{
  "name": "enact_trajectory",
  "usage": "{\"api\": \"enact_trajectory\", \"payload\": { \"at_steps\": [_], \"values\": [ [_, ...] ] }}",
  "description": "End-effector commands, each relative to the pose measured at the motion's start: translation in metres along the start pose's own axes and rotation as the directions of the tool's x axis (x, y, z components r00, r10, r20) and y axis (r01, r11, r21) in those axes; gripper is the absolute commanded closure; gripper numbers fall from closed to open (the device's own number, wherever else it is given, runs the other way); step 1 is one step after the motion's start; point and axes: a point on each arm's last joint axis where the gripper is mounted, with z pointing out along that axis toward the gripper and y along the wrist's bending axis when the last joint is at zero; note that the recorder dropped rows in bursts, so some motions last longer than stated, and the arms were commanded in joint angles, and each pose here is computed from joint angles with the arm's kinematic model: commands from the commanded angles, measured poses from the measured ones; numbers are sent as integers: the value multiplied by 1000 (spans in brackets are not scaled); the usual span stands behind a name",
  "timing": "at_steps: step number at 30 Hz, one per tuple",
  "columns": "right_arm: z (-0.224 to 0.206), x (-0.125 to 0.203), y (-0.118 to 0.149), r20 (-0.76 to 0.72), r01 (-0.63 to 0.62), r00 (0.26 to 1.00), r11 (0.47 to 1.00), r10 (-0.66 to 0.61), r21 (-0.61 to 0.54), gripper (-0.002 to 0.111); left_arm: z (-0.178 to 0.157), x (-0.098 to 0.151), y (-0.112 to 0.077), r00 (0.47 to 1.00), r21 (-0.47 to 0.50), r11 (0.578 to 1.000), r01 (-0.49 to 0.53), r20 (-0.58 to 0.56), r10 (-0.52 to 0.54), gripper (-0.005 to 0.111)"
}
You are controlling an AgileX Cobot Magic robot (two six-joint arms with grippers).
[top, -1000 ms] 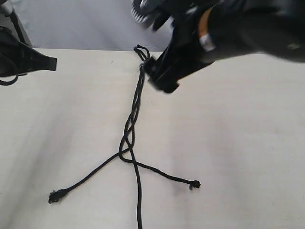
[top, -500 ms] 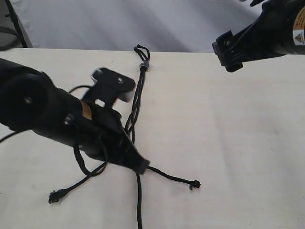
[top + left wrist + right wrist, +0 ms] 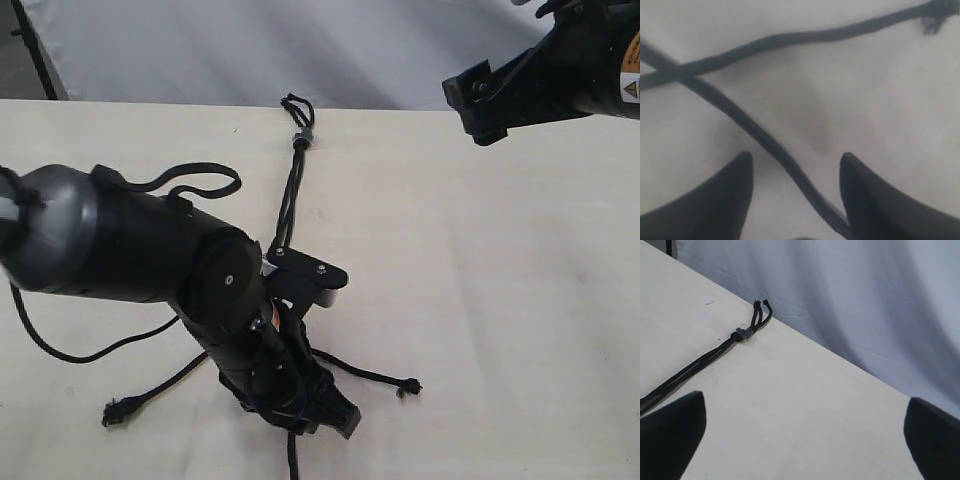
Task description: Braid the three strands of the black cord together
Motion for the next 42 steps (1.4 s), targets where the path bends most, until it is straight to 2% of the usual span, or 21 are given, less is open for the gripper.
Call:
{"api": "enact_trajectory", "payload": {
  "at_steps": [1,5,7,12,15,22,27,33,35,42],
  "values": [
    [0,0,-1,14,-6,1000,1000,6,-3,5,12,1,0,996,-10,997,77,-54,-78,56],
    [0,0,-1,14,-8,1000,1000,8,-4,5,23,3,2,991,-24,994,106,-82,-108,56],
    [0,0,-1,14,-8,1000,1000,8,-4,5,29,7,4,987,-34,993,109,-116,-112,61],
    [0,0,0,14,-10,1000,1000,10,-4,5,35,13,6,978,-50,993,104,-178,-111,94],
    [0,0,0,14,-10,1000,1000,10,-4,5,35,15,8,975,-71,995,65,-207,-78,106],
    [0,0,0,14,-10,1000,1000,10,-4,5,23,8,12,956,-150,987,-52,-293,6,107],
    [0,0,0,14,-10,1000,1000,10,-4,5,2,-6,11,959,-196,973,-119,-276,62,107],
    [0,0,0,14,-10,1000,1000,10,-4,5,-24,-15,16,953,-276,936,-219,-265,145,107],
    [0,0,0,14,-10,1000,1000,10,-4,5,-25,-15,20,944,-305,917,-256,-281,170,107],
    [0,0,-1,10,-10,1000,1000,10,-2,5,-21,-19,35,878,-400,800,-448,-366,308,107]
  ]
}}
